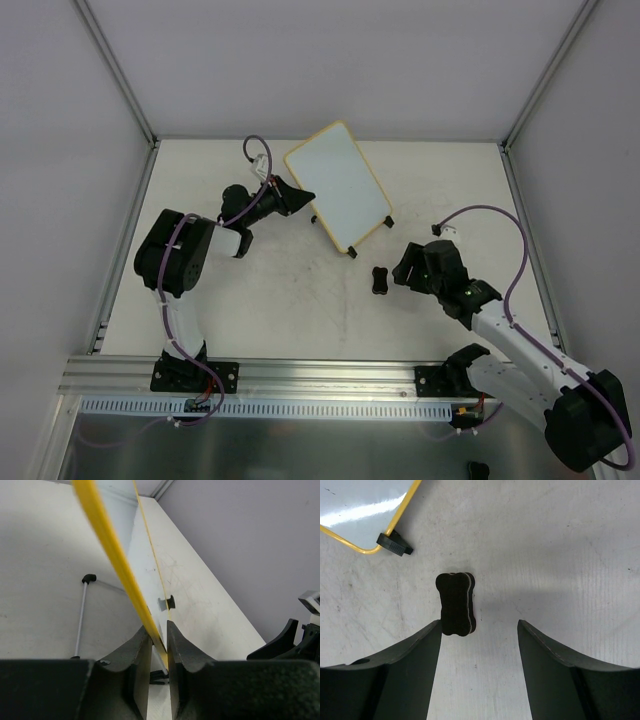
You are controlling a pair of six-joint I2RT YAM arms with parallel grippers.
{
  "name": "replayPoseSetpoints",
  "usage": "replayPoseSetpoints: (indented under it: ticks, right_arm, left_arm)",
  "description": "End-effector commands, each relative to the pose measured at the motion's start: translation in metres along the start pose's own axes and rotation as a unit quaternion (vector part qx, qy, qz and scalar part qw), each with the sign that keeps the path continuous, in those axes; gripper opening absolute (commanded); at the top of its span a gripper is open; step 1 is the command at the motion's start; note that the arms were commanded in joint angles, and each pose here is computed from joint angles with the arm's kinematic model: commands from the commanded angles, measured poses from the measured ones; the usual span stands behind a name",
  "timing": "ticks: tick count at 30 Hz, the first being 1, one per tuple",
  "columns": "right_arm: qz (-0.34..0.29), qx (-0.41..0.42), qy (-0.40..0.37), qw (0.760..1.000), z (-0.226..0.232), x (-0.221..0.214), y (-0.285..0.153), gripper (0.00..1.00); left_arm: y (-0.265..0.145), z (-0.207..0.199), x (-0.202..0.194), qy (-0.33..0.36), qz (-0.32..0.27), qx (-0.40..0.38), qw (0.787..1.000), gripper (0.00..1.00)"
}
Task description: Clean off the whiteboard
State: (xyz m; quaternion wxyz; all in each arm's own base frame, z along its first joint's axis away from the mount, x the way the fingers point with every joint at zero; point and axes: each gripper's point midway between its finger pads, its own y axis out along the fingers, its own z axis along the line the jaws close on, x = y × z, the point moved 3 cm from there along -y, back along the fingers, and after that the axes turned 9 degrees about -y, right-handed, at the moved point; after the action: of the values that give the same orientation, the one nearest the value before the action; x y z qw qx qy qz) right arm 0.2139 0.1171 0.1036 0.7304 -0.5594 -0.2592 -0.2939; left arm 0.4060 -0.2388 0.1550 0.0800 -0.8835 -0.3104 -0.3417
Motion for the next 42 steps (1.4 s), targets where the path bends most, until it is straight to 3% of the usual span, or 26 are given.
replayPoseSetpoints:
  ticks: [1,5,9,11,19,24,35,37,38,41,42]
  right_arm:
    - [-0.006,0.002,-0.001,1.000,-0.002,0.000,-0.002,0.65]
    - [-0.008,0.003,0.001,1.000,-0.002,0.000,-0.003,0.65]
    - [-0.011,0.004,0.001,1.000,-0.002,0.000,-0.004,0.65]
    - [-0.013,0.004,0.001,1.000,-0.002,0.001,-0.004,0.65]
    - [-0.014,0.006,0.002,1.000,-0.001,0.002,-0.005,0.65]
    - [-0.014,0.006,0.002,1.000,-0.001,0.002,-0.005,0.65]
    - [-0.014,0.007,0.002,1.000,-0.002,0.001,-0.005,0.65]
    - [-0.017,0.008,0.001,1.000,-0.001,0.002,-0.006,0.65]
    - [-0.017,0.009,0.001,1.000,-0.001,0.002,-0.006,0.65]
    - [-0.024,0.012,-0.002,1.000,0.000,0.005,-0.008,0.71]
    - [-0.024,0.010,-0.003,1.000,-0.001,0.006,-0.008,0.76]
  left_arm:
    - [0.000,-0.056,0.032,0.129,-0.079,-0.132,0.980,0.20]
    - [0.001,-0.049,0.028,0.123,-0.074,-0.128,0.981,0.24]
    - [0.002,-0.046,0.026,0.121,-0.072,-0.126,0.982,0.12]
    - [0.002,-0.045,0.025,0.121,-0.071,-0.124,0.982,0.13]
    - [-0.002,-0.046,0.022,0.121,-0.067,-0.123,0.983,0.24]
    - [-0.005,-0.048,0.020,0.124,-0.064,-0.124,0.983,0.39]
    - [-0.017,-0.063,0.023,0.136,-0.072,-0.127,0.980,0.53]
    - [-0.021,-0.064,0.023,0.136,-0.073,-0.124,0.980,0.60]
    - [-0.023,-0.066,0.025,0.138,-0.076,-0.125,0.980,0.73]
    - [-0.031,-0.071,0.029,0.137,-0.076,-0.129,0.979,0.96]
    - [-0.033,-0.072,0.030,0.137,-0.076,-0.127,0.979,0.99]
